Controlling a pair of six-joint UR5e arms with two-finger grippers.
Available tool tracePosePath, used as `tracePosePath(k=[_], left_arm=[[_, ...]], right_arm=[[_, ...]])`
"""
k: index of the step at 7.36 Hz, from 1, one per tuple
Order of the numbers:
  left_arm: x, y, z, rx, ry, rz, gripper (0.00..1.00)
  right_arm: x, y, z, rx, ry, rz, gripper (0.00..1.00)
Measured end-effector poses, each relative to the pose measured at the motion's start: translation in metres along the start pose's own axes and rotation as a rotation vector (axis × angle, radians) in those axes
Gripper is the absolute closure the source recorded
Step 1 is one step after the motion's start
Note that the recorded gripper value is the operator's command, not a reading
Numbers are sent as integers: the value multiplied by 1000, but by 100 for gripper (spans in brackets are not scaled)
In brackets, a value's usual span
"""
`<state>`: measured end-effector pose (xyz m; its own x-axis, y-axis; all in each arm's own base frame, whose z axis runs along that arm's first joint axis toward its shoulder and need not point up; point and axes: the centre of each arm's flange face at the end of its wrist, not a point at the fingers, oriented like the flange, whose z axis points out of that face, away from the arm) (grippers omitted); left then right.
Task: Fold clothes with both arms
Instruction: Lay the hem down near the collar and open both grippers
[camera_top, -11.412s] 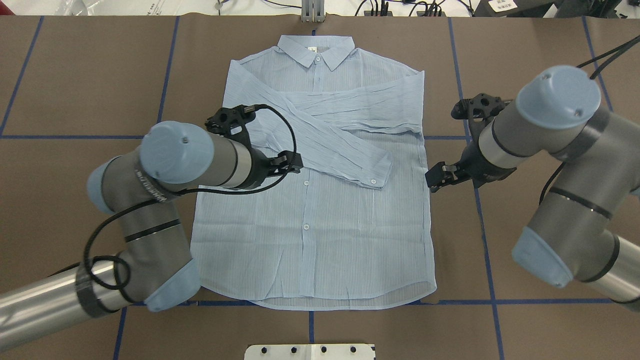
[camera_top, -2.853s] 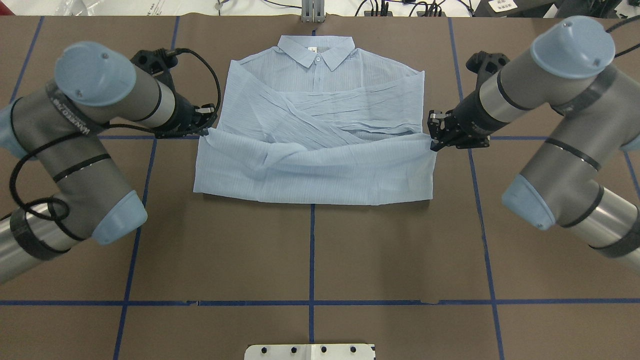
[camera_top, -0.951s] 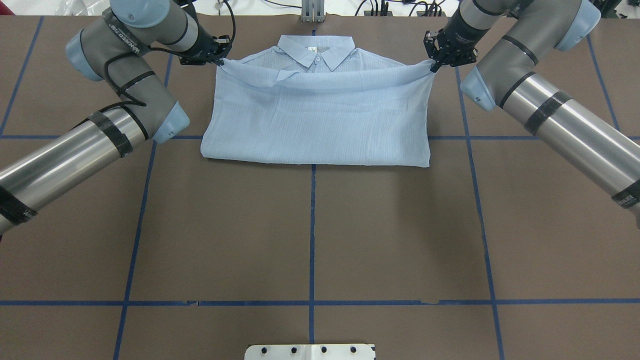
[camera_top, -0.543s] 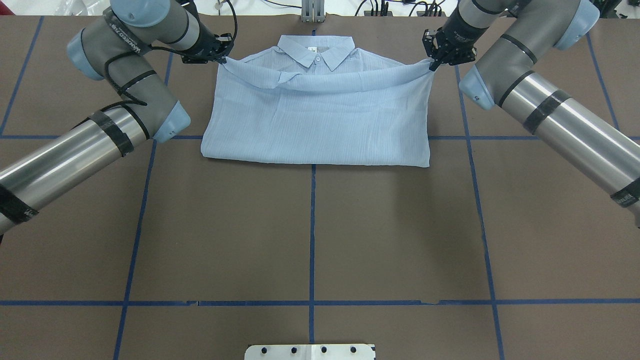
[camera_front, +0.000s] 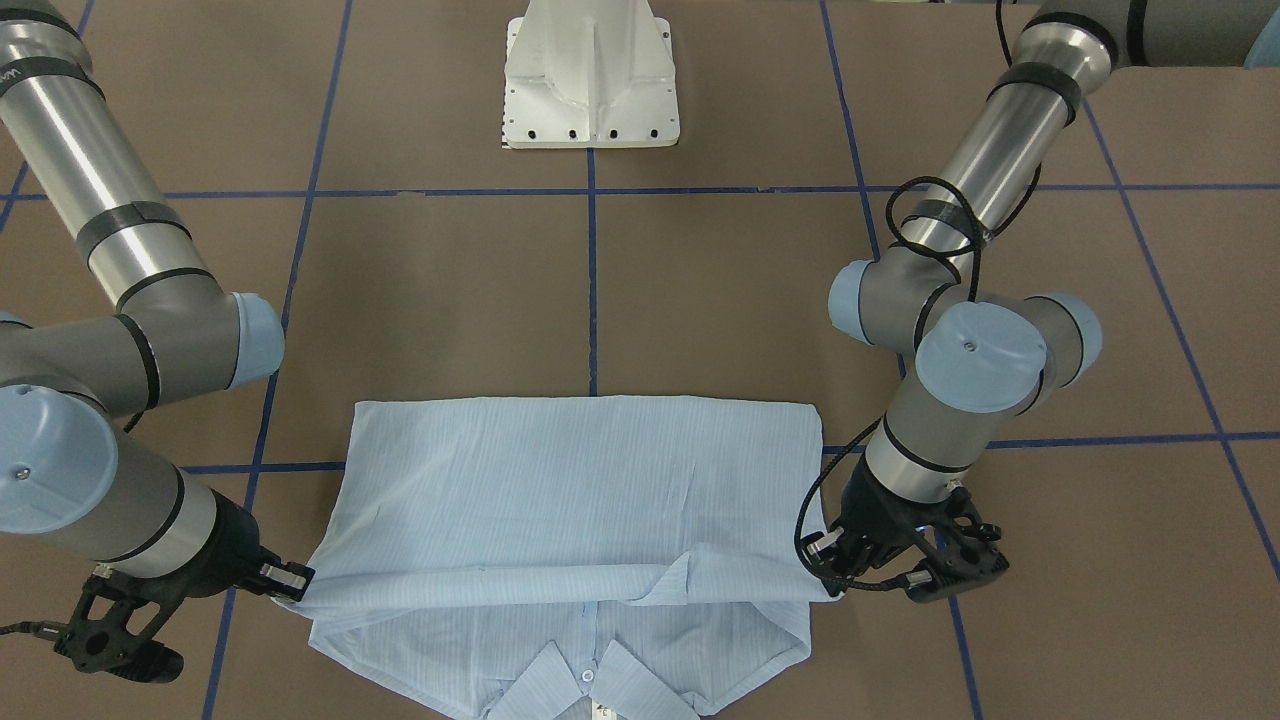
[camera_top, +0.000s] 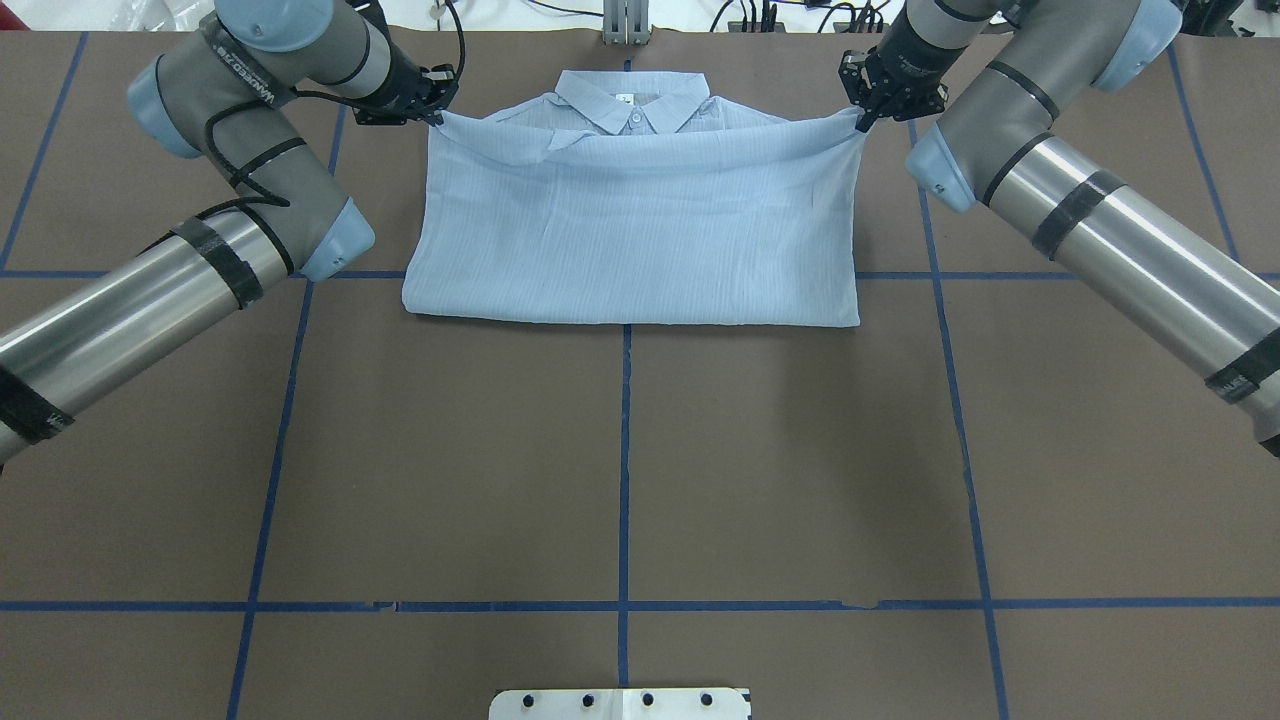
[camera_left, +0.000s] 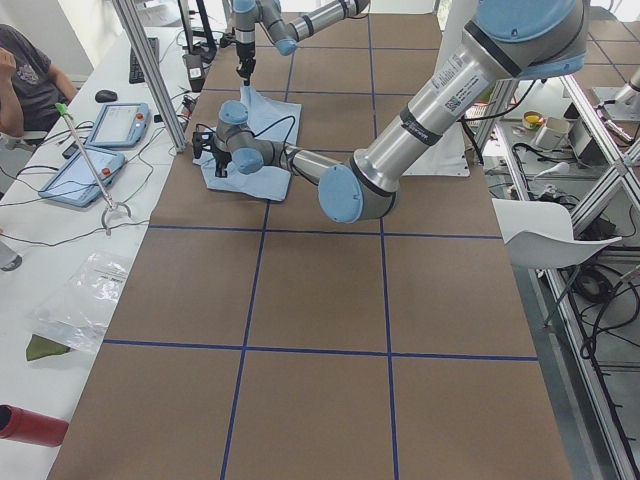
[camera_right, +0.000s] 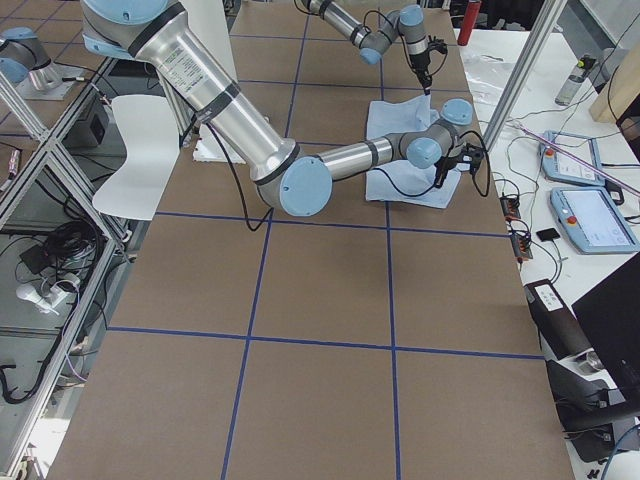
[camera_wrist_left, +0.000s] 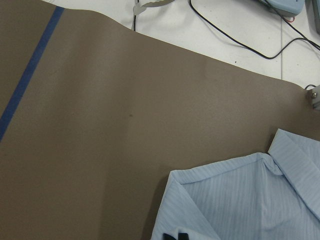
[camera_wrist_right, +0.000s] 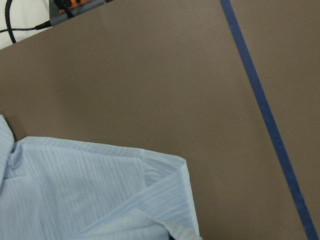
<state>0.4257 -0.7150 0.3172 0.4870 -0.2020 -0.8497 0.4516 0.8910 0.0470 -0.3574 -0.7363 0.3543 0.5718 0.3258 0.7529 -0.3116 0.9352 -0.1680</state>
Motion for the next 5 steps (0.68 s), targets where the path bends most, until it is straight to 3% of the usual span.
tracePosePath(k=[1,5], left_arm=[[-1,-1,0,1,-1,-2,1],[-2,-5,0,39,-15,-49,1]], right_arm=[[0,0,1,7,-3,-6,0],[-4,3,7,51,5,-25,0]])
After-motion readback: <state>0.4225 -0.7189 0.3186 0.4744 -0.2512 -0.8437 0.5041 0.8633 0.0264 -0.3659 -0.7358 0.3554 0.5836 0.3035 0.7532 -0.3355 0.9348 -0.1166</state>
